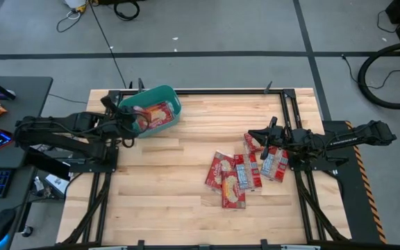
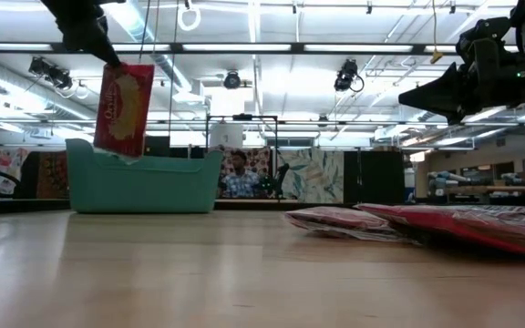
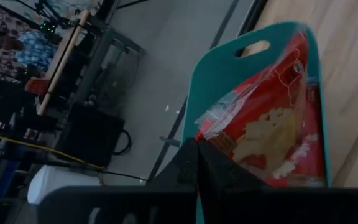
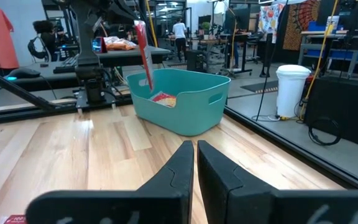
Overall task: Sort popcorn bags into baskets
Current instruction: Put the red popcorn bag into the green bin
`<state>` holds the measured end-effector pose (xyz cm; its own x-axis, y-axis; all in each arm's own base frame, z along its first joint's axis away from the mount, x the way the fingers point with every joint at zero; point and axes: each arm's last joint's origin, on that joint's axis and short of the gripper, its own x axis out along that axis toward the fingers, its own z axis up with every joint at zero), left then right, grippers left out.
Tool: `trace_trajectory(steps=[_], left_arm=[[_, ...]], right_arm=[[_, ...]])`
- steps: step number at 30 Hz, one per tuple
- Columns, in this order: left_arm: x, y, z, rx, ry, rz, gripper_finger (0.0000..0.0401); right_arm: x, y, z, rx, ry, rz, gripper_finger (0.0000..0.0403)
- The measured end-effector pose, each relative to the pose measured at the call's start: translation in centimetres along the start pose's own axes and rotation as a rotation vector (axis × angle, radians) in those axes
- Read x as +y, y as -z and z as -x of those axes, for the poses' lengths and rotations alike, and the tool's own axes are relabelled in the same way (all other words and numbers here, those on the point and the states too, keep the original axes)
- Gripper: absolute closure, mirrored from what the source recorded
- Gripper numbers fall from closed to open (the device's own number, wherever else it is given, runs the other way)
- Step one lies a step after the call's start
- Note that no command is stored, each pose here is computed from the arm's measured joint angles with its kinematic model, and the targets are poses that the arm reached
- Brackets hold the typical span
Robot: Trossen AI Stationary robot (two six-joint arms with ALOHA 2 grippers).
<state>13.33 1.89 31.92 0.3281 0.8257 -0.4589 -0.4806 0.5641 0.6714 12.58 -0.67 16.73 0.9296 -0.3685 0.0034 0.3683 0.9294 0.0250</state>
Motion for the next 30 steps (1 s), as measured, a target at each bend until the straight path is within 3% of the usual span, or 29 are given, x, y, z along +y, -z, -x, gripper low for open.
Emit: trace_trajectory(steps=[15, 30], left_arm=[[0.7, 2.0, 0.4, 0.1, -0.004, -0.1, 0.0401], [0.4, 2.1, 0.4, 0.1, 0.117, -0.383, 0.0401]], right_arm=[[0.0, 0.0, 0.0, -0.002, 0.0, -0.001, 0.0377], [0.0, 0.0, 0.0, -0.001, 0.0, 0.0, 0.0377]])
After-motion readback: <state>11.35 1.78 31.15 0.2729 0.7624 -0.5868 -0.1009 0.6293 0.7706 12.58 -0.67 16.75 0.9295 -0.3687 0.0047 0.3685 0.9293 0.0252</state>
